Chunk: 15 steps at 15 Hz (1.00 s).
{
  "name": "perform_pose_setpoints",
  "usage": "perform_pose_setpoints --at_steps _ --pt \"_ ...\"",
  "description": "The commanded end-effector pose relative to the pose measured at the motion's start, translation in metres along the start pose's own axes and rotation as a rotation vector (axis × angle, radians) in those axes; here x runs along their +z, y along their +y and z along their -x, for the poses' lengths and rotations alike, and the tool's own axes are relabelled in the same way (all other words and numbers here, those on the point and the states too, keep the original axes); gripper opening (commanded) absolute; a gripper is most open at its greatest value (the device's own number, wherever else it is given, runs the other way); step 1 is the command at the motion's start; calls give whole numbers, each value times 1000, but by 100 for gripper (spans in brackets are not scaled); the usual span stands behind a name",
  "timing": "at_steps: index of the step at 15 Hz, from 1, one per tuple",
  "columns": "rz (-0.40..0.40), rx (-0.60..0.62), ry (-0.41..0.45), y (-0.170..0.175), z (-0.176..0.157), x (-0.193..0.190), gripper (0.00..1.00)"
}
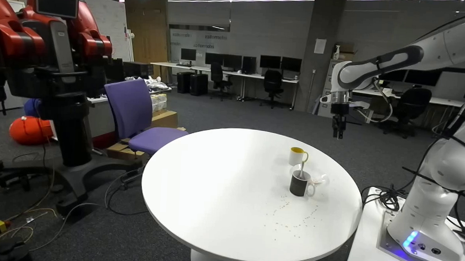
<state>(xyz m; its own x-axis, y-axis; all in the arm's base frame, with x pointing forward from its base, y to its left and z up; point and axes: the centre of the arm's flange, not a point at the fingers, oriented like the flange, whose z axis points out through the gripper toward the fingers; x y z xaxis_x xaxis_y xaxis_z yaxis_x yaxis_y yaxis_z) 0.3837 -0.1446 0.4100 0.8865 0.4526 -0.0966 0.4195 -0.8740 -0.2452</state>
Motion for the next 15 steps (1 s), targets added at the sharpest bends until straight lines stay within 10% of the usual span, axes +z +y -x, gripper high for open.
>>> perform_pose_setpoints --at_steps 1,7,15 --pt "-71 -122 86 54 -7 13 100" --pt "-285 -256 229 107 -23 65 100" --pt "-370 -135 195 121 -76 127 100"
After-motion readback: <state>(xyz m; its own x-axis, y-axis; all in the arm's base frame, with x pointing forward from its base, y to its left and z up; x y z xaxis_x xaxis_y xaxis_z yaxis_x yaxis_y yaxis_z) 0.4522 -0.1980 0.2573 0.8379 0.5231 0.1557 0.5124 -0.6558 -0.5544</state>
